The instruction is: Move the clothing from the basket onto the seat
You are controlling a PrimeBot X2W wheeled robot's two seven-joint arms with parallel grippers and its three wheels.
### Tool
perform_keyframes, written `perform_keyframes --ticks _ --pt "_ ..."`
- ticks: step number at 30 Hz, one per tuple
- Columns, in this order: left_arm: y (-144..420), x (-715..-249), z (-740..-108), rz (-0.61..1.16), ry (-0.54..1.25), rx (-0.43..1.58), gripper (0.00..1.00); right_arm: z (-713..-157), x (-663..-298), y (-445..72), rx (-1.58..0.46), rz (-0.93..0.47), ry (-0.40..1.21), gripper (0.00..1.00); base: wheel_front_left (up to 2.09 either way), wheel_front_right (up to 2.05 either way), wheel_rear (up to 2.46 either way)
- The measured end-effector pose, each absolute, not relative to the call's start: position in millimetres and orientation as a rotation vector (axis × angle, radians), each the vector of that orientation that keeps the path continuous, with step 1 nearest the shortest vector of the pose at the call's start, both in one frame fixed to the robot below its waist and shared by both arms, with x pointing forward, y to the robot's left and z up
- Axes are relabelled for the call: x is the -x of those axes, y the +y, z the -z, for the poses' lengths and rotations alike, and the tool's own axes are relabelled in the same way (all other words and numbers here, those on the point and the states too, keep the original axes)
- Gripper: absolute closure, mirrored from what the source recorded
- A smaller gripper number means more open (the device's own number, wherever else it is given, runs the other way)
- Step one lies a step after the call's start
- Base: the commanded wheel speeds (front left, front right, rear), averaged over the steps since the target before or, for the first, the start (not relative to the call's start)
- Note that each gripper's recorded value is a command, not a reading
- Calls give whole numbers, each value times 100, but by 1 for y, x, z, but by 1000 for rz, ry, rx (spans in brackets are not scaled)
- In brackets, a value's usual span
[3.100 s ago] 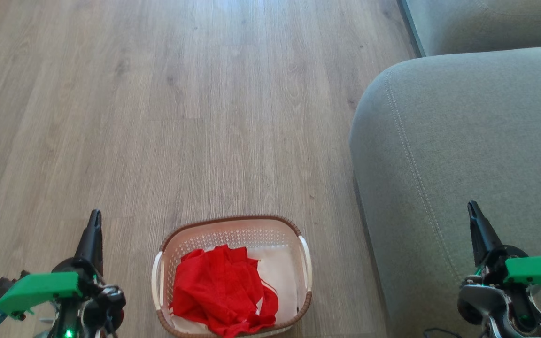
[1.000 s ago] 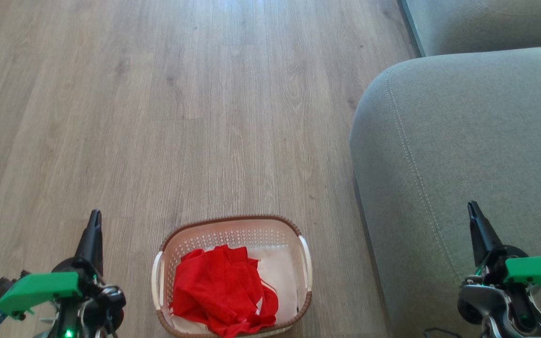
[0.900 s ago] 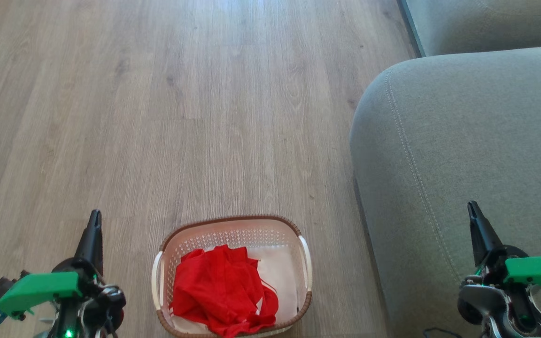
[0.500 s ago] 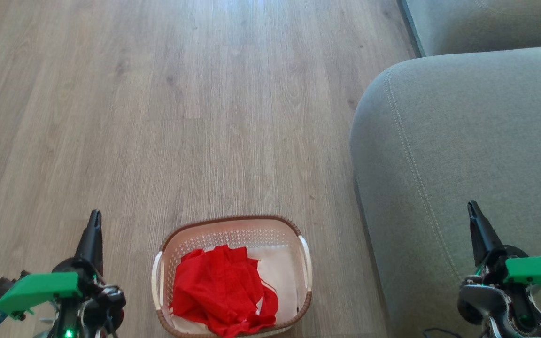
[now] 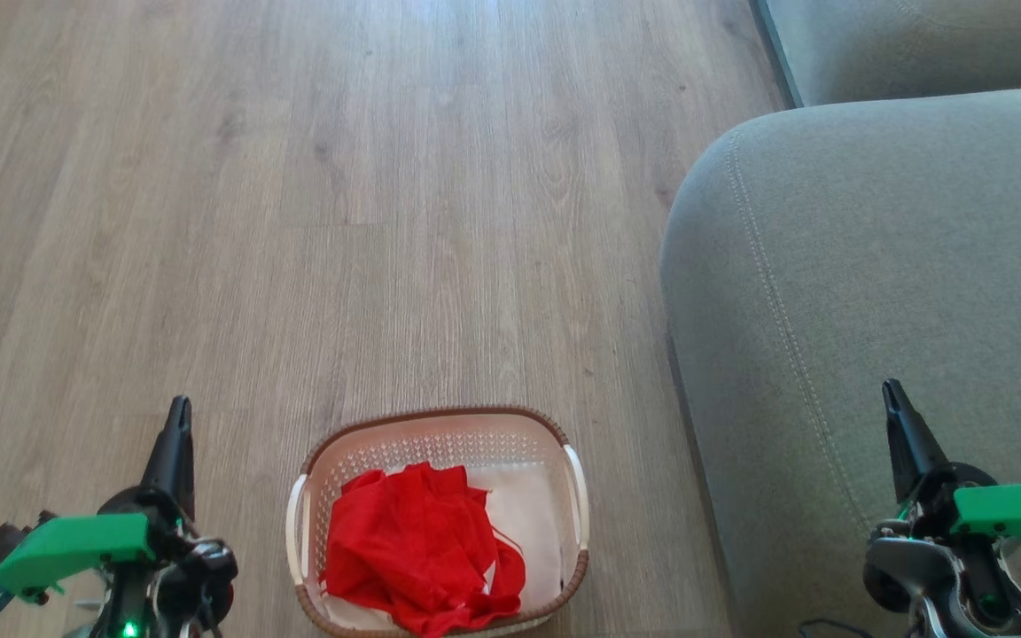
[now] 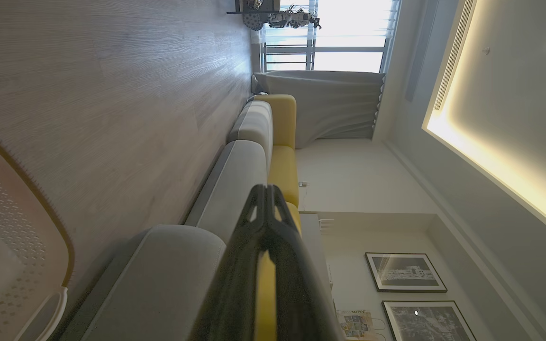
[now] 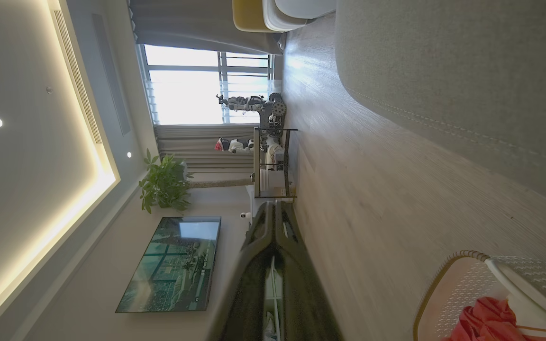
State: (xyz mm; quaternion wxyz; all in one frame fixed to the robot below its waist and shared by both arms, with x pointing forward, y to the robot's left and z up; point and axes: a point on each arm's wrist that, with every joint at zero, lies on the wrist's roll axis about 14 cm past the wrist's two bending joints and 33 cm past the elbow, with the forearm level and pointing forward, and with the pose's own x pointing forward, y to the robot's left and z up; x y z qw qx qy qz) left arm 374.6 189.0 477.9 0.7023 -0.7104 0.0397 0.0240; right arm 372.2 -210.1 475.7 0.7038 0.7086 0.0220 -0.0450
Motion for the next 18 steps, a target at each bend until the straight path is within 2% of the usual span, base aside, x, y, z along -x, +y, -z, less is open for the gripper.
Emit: perform_keyframes --ticks 15,16,18 --pt "189 -375 -478 -54 88 1581 100 -476 -372 -210 -1576 100 49 100 0 0 0" --pt "189 -375 -478 -54 88 1581 0 -476 -372 -210 -1576 100 49 0 0 0 0" --pt "188 -372 -470 -73 107 1583 0 -468 -369 -210 -1577 119 69 0 0 0 0"
